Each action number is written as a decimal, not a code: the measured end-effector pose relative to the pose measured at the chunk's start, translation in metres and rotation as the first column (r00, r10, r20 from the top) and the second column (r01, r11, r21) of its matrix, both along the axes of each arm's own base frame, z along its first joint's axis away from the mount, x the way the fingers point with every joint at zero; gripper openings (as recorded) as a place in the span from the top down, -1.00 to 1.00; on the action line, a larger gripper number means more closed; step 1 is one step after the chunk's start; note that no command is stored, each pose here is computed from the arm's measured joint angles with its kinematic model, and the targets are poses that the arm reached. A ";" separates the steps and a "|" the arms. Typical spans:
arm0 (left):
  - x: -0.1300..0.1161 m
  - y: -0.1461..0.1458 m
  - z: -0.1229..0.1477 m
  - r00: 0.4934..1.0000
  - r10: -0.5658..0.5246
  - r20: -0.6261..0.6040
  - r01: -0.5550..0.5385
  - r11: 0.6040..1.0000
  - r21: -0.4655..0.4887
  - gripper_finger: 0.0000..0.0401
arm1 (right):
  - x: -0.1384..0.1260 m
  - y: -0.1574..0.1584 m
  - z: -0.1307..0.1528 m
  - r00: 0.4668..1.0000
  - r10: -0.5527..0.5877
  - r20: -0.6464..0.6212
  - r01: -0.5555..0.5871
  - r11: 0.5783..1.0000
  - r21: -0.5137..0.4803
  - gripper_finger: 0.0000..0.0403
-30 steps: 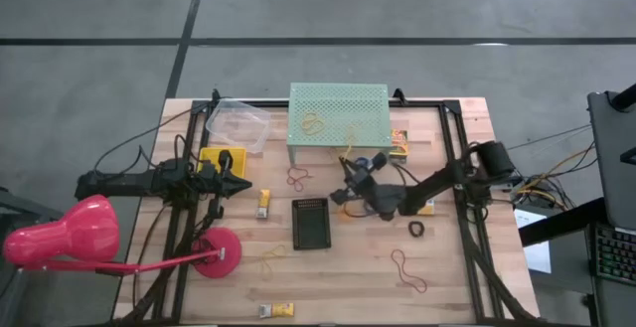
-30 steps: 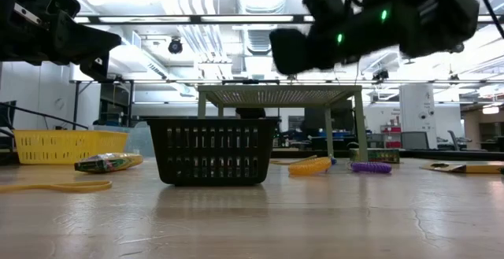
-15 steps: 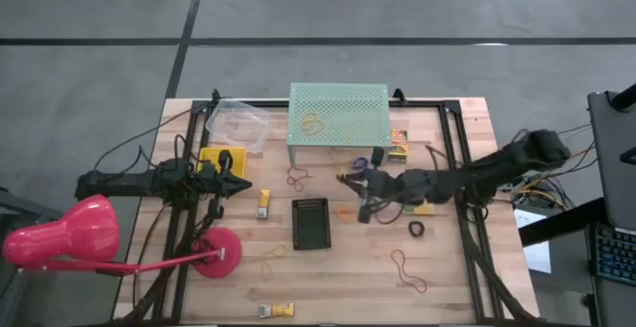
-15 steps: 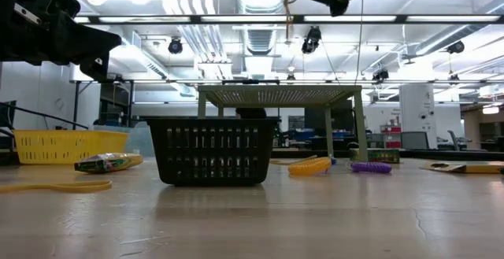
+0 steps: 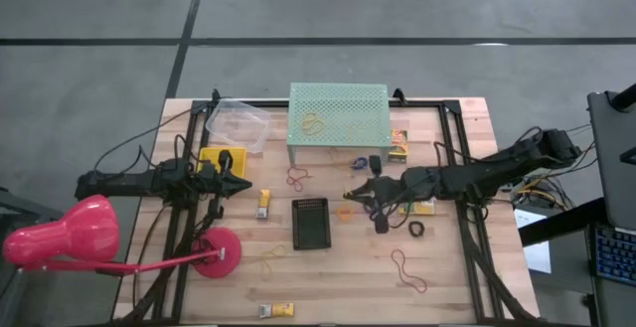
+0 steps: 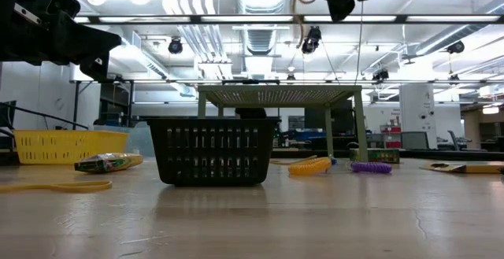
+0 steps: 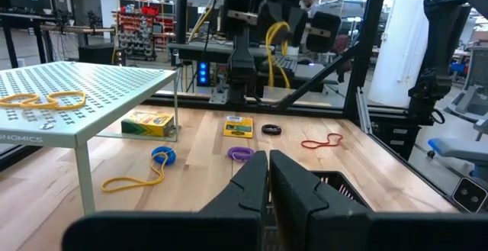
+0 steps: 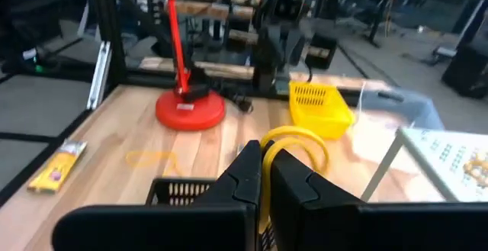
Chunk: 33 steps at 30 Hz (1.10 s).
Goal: Pick & Place Office Desk Supplies
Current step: Put the yellow rubber band from the shelf into the black bin
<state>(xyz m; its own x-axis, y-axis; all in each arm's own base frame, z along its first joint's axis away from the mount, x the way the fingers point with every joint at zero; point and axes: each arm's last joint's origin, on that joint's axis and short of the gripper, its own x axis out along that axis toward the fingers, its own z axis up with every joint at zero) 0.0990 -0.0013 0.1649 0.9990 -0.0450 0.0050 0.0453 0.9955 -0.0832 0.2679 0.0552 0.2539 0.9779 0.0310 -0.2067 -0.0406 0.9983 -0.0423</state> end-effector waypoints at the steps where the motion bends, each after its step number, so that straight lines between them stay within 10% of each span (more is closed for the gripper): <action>1: 0.000 0.000 0.000 1.000 0.000 0.000 0.000 1.000 0.000 0.88 | 0.001 0.000 -0.002 1.000 0.009 -0.010 -0.009 1.000 0.003 0.96; 33: 0.001 0.000 -0.002 1.000 0.000 -0.026 0.000 1.000 0.000 0.88 | 0.135 0.035 -0.023 0.891 0.040 -0.453 0.030 0.989 0.145 0.96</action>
<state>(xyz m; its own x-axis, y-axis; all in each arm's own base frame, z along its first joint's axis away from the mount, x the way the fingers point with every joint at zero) 0.1003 -0.0013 0.1628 0.9988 -0.0448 -0.0209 0.0429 0.9955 -0.0845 0.4026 0.0904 0.2305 0.7781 0.0989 -0.6203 -0.0255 0.9917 0.1261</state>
